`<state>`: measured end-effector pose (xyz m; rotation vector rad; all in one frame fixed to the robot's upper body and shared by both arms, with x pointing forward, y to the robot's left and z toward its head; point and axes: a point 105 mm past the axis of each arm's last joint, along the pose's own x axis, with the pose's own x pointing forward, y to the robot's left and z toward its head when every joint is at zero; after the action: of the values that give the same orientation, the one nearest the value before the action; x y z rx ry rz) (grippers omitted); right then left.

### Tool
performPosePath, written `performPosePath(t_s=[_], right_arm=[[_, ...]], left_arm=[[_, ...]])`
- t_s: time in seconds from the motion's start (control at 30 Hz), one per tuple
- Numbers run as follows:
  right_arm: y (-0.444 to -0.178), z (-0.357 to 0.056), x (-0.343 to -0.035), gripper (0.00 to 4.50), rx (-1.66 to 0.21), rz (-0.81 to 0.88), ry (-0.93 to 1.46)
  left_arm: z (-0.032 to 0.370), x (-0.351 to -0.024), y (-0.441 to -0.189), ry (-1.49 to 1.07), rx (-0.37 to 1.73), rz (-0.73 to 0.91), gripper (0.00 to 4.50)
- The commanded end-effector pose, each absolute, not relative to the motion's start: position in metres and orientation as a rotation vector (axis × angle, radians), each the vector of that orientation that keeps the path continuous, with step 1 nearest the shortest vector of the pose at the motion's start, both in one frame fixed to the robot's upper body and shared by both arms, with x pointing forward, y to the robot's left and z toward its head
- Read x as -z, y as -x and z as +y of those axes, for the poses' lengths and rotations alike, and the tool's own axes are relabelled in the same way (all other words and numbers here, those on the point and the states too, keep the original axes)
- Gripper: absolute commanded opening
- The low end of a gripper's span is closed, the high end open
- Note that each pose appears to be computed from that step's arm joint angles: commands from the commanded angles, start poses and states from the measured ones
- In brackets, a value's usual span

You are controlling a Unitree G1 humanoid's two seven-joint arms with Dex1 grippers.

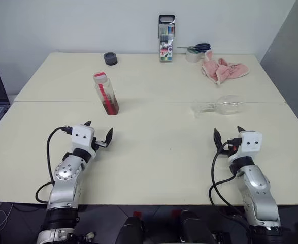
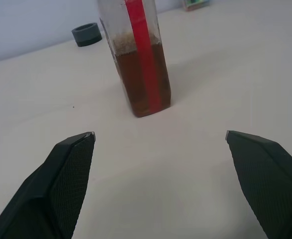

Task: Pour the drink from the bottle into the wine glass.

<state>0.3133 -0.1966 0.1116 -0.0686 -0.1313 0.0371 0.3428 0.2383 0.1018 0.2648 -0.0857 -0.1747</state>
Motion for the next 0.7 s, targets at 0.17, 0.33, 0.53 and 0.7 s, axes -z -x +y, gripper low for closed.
performPosePath(t_s=[0.17,0.33,0.53,0.7], right_arm=[[-0.313,-0.208,-0.128,4.50,0.026,-0.205,0.112],[-0.313,-0.209,-0.129,4.50,0.027,-0.211,0.125],[-0.313,-0.209,-0.129,4.50,0.025,-0.214,0.131],[-0.312,-0.208,-0.129,4.50,0.020,-0.213,0.131]], left_arm=[[0.235,-0.122,-0.342,-0.279,0.164,-0.168,4.49],[0.232,-0.124,-0.342,-0.280,0.180,-0.186,4.49],[0.230,-0.131,-0.342,-0.275,0.212,-0.223,4.49],[0.230,-0.136,-0.344,-0.301,0.219,-0.242,4.49]])
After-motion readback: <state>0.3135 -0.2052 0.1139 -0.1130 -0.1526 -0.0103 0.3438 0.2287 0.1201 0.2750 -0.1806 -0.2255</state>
